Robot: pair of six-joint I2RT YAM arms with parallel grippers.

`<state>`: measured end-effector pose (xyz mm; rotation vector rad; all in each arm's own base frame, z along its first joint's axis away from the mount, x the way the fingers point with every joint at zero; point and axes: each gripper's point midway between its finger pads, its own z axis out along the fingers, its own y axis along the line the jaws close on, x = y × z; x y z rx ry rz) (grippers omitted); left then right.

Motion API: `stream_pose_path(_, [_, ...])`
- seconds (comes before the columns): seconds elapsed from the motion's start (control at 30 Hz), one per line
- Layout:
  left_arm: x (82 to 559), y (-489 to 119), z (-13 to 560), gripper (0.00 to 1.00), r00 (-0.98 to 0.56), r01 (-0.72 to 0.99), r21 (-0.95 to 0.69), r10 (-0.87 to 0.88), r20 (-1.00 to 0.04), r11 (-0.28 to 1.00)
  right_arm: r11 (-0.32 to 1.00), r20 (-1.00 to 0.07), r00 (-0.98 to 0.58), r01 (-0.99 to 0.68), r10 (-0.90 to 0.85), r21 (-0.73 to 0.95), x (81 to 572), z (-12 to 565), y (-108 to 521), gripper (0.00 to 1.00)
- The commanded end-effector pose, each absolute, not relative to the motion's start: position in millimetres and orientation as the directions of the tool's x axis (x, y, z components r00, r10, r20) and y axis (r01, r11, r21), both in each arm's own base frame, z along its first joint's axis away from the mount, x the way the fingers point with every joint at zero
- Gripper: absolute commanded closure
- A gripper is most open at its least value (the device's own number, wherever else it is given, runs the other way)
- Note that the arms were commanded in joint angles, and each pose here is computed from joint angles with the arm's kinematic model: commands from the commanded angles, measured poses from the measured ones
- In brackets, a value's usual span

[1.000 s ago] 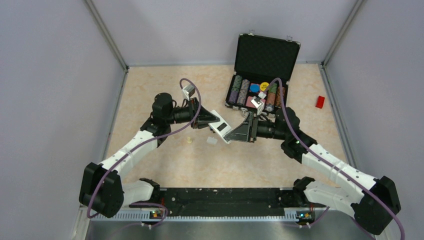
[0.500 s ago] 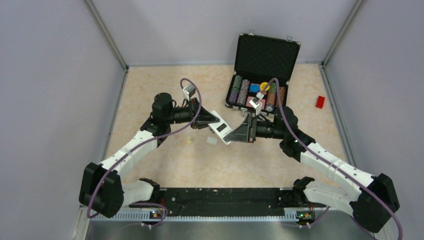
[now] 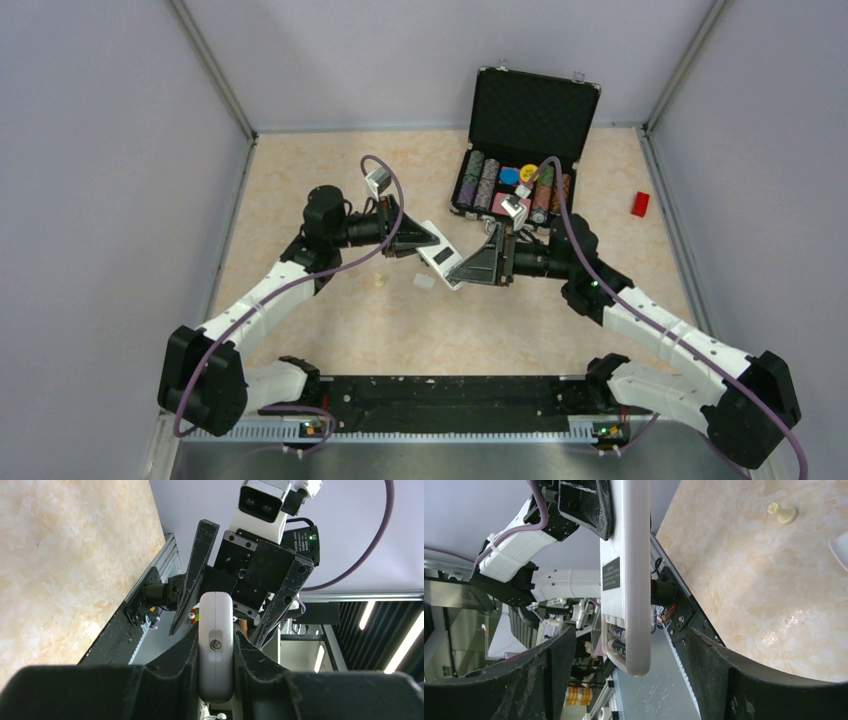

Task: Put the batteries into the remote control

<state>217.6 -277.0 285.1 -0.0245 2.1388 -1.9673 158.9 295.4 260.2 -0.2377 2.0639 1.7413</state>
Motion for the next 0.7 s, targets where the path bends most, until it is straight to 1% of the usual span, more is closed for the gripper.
stream_pose_path(0.0, [209, -275, 318, 1.00, -0.934, 0.310, -0.949, -0.171, -0.314, 0.048, 0.159, -0.484, -0.850, -0.458, 0.207, 0.874, 164, 297, 292, 0.22])
stream_pose_path(0.2, [199, -268, 331, 1.00, -0.889, 0.415, -0.908, -0.191, -0.416, 0.047, 0.171, -0.481, -0.840, -0.451, 0.252, 0.876, 164, 298, 285, 0.22])
stream_pose_path(0.3, [194, -265, 336, 1.00, -0.858, 0.471, -0.880, -0.199, -0.473, 0.059, 0.176, -0.490, -0.830, -0.457, 0.268, 0.872, 165, 300, 283, 0.24])
stream_pose_path(0.47, [189, -262, 341, 1.00, -0.840, 0.502, -0.863, -0.203, -0.502, 0.057, 0.184, -0.530, -0.807, -0.498, 0.259, 0.847, 164, 308, 282, 0.30])
stream_pose_path(0.67, [191, -262, 344, 1.00, -0.828, 0.516, -0.854, -0.217, -0.517, 0.062, 0.231, -0.579, -0.771, -0.533, 0.265, 0.814, 168, 319, 278, 0.34])
